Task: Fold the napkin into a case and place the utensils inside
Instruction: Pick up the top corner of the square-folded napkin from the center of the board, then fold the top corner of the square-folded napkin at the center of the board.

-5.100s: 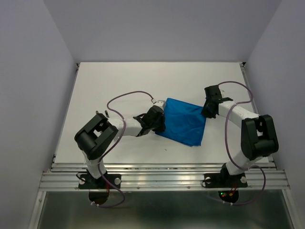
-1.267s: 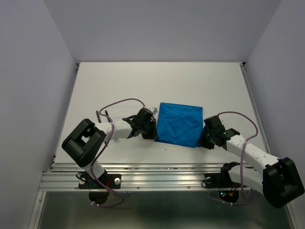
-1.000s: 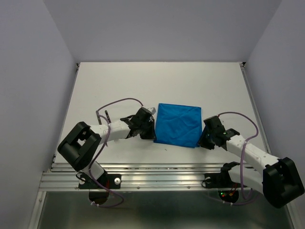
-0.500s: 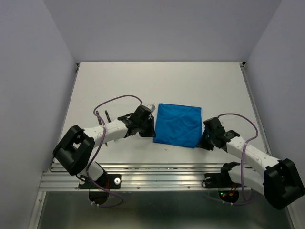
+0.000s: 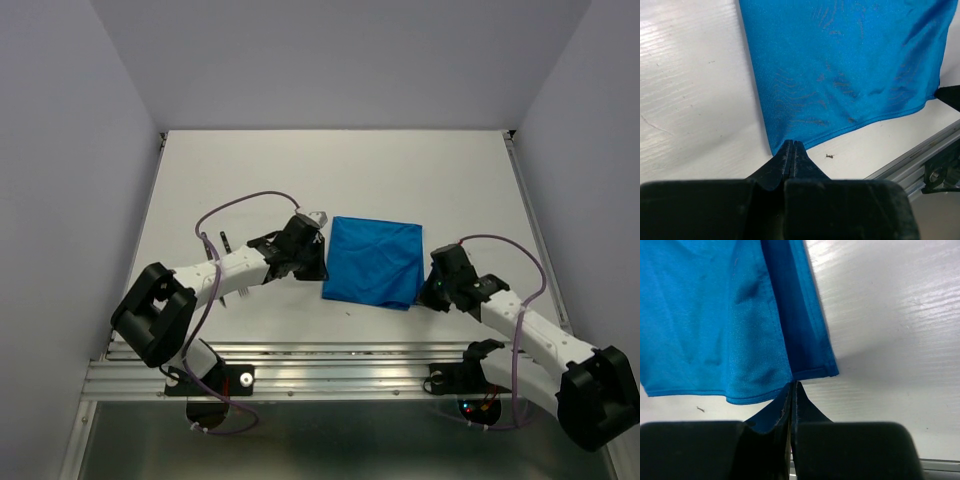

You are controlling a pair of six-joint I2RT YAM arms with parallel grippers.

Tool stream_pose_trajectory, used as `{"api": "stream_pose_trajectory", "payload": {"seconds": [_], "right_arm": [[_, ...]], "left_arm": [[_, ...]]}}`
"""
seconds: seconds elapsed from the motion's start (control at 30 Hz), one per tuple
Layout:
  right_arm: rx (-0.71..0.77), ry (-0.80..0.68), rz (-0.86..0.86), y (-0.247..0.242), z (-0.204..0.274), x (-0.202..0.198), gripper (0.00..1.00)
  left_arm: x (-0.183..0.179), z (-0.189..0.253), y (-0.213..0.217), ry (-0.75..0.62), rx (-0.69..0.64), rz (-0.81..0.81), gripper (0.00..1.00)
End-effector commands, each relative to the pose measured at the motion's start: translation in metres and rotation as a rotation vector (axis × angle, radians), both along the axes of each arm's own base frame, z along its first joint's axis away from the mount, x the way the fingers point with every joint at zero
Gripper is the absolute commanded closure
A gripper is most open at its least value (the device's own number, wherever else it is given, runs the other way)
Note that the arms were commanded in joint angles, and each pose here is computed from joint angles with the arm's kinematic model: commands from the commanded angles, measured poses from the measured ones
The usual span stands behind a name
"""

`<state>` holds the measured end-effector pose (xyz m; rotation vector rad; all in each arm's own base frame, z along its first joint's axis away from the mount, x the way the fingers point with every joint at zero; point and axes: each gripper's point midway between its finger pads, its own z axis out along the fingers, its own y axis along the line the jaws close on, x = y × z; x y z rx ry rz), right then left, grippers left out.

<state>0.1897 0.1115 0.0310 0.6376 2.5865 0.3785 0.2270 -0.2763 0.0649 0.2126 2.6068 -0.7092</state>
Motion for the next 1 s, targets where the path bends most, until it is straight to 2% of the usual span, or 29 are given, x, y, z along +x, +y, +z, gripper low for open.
{"api": "stream_pose_trajectory", "payload": {"seconds": [0.0,0.33,0.63,0.97], "right_arm": [[0.032,-0.09,0.008,0.009,0.029,0.018,0.99],[0.095,-0.193,0.072,0.034,0.054,0.054,0.99],[0.116,-0.292,0.102,0.063,0.08,0.116,0.99],[0.121,-0.31,0.134,0.093,0.075,0.165,0.99]], "left_arm": [[0.016,0.022,-0.001,-0.08,0.013,0.016,1.0],[0.044,0.024,-0.004,-0.091,0.027,0.054,1.0],[0.058,0.029,0.001,-0.097,0.017,0.1,1.0],[0.066,0.039,0.013,-0.126,-0.011,0.172,1.0]]}}
